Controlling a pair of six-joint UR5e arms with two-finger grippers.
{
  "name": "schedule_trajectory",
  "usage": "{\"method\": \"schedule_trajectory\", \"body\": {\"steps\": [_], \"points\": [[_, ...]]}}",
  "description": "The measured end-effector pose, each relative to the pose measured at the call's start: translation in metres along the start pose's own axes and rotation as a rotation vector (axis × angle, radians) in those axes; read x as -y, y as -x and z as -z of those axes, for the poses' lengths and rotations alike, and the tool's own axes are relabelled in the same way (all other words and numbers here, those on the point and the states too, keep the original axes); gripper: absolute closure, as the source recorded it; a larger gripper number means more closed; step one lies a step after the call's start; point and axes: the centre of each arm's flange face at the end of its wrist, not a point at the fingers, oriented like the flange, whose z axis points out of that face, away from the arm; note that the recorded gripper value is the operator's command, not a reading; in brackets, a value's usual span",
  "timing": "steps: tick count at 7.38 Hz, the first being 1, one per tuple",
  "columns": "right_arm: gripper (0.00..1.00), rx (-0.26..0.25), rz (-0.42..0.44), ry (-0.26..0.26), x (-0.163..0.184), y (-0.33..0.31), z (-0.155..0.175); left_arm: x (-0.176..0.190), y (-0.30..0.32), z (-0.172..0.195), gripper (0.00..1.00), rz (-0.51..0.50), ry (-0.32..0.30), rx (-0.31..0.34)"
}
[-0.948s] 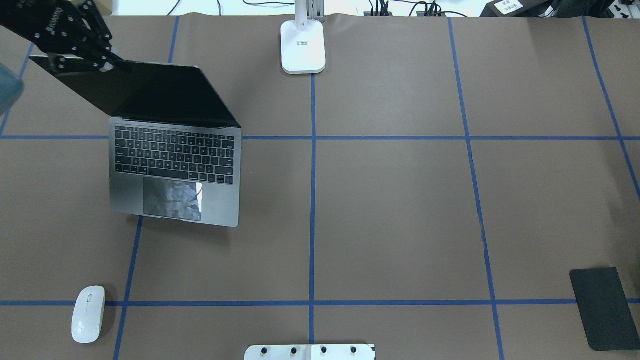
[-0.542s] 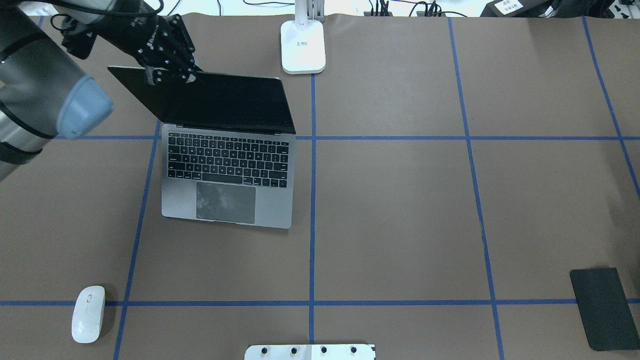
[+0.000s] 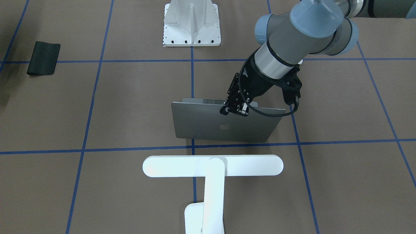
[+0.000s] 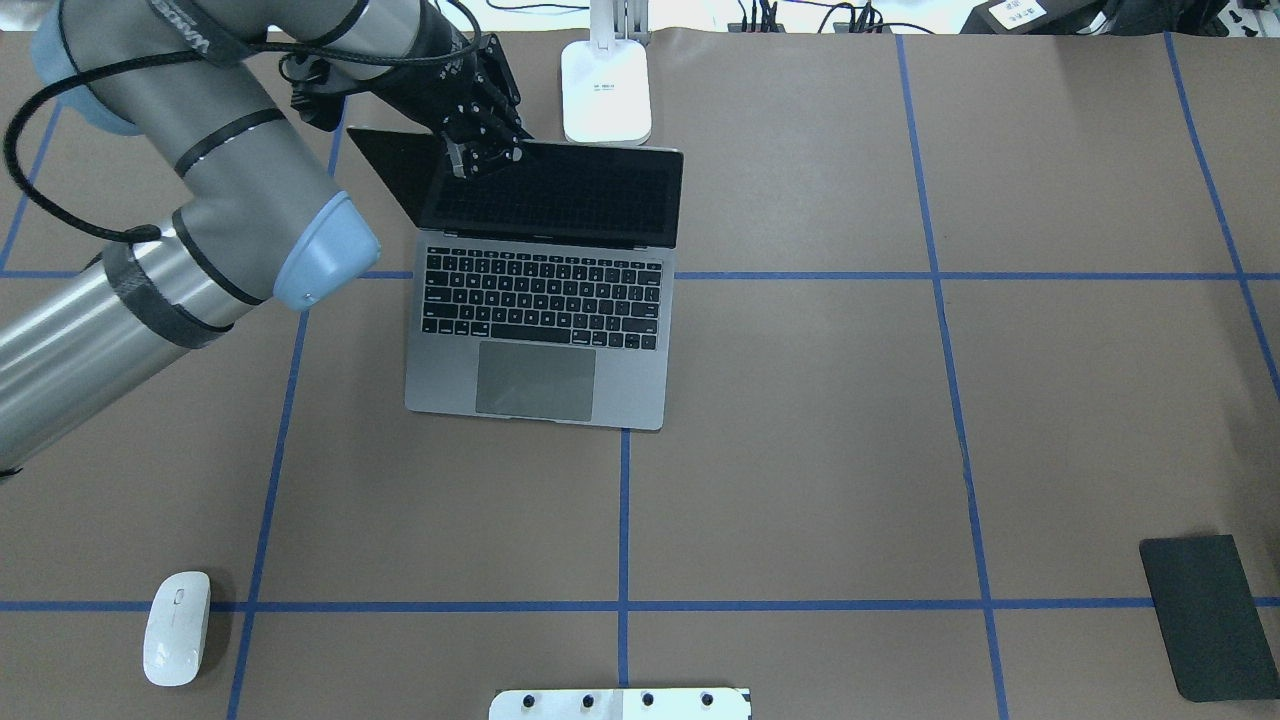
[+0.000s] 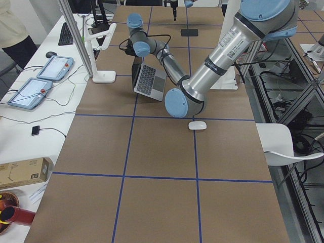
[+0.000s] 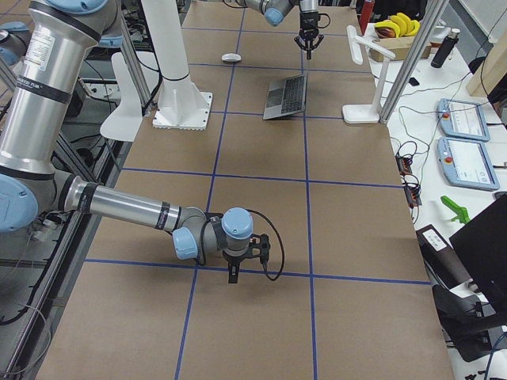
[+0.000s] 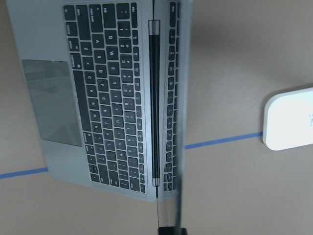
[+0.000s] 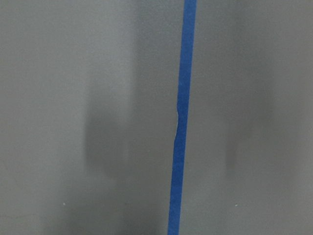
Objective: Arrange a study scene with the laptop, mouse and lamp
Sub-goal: 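Carry the laptop with the left gripper and set it in front of the lamp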
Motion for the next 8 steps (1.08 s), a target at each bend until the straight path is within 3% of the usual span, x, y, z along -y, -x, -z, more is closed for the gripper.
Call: {"method": "schedule_trajectory", "body": {"steps": [3,8], "points": [[0.00,-0.004,-0.016,0.017,-0.003,-0.009,-0.008,-0.002,-0.030,-0.038,1.00,-0.035,-0.015,-0.114],[0.00,-0.010,-0.033,0.034,-0.006,-0.019,-0.017,-0.014,-0.030,-0.096,1.00,-0.066,-0.062,-0.232]]}}
